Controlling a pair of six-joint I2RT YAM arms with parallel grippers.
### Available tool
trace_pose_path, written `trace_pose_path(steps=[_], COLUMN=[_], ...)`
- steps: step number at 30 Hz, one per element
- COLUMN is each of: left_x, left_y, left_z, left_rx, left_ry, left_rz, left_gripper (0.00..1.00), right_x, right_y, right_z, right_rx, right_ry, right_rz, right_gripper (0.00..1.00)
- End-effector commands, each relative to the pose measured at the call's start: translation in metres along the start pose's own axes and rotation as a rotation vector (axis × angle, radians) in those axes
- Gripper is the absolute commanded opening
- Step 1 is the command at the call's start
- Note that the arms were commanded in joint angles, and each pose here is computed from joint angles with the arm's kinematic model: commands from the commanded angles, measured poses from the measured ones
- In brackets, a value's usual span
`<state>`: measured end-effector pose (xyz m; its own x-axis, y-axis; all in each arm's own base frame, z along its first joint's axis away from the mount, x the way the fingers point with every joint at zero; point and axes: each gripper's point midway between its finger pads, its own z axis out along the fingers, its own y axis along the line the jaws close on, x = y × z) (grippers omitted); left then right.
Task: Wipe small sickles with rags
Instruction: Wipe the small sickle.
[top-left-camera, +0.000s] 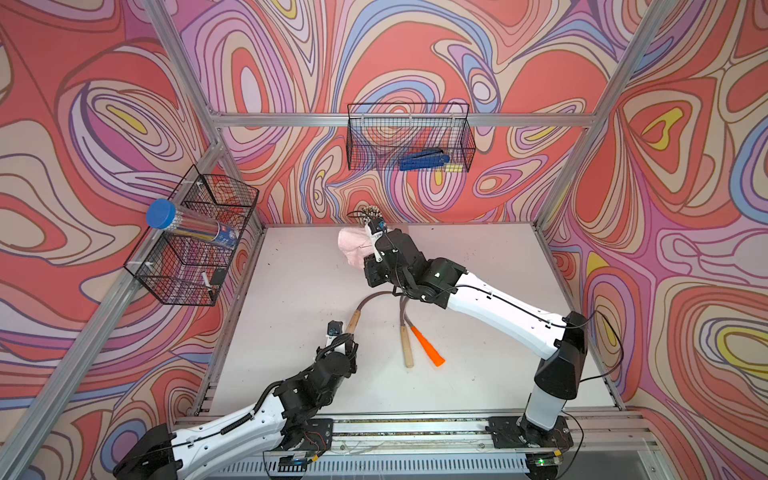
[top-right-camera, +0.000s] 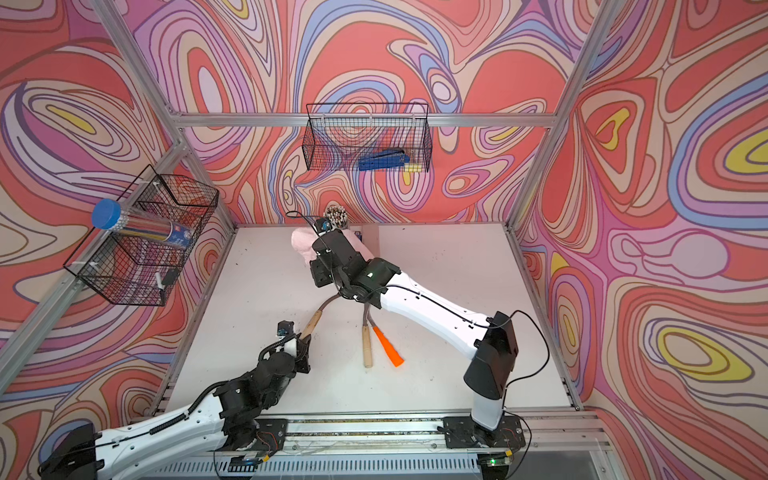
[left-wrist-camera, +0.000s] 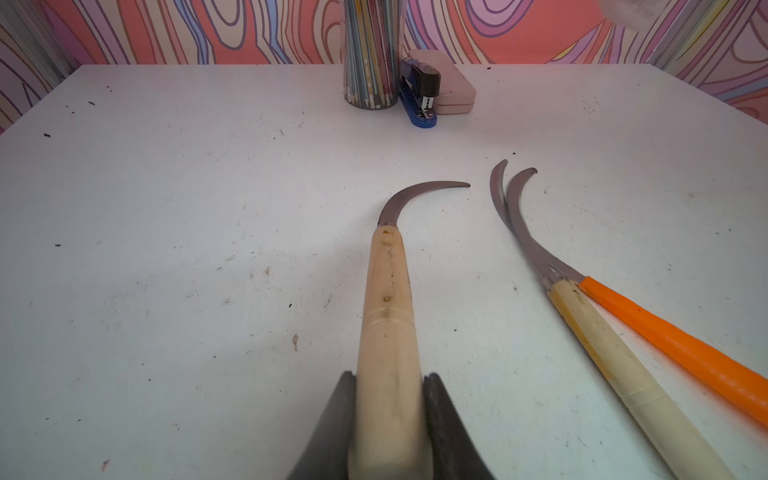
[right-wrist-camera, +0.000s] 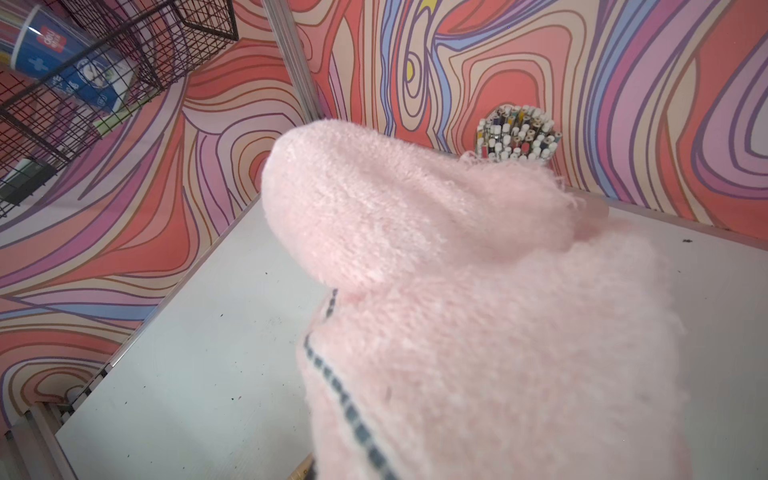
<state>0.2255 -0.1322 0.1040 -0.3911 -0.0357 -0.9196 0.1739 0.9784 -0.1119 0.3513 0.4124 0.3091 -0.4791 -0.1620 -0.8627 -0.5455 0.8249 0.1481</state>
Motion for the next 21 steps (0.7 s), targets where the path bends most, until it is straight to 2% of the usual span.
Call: trace_pose_path(steps=[1, 4, 10, 16, 21], left_x=[-0.015, -0.014, -0.017, -0.018, -0.018], left_y=[-0.009, -0.008, -0.009, -0.006, 0.001], left_z=[-0.002, -0.002, -0.003, -0.004, -0.004], left_rx=[0.030, 0.028, 0.031, 0.022, -0.016], left_ry=[-0.029, -0.027, -0.029, -0.034, -0.033], left_rz=[-0.044, -0.044, -0.045, -0.042, -0.041], left_gripper=[0.00, 0.00, 0.00, 0.00, 0.00], right_x=[0.003, 0.012, 0.042, 0.101, 0.138], right_y=[0.025, 0.045, 0.043, 0.026, -0.008], right_z=[0.037, 0.069, 0.131, 0.167, 0.167], right_rx=[-0.139, -0.260, -0.365, -0.304, -0.228], right_ry=[0.000, -0.009, 0.065, 0.208, 0.282], right_rz=[-0.057, -0.093, -0.045, 0.032, 0.172], right_gripper=[0.00, 0.00, 0.00, 0.00, 0.00])
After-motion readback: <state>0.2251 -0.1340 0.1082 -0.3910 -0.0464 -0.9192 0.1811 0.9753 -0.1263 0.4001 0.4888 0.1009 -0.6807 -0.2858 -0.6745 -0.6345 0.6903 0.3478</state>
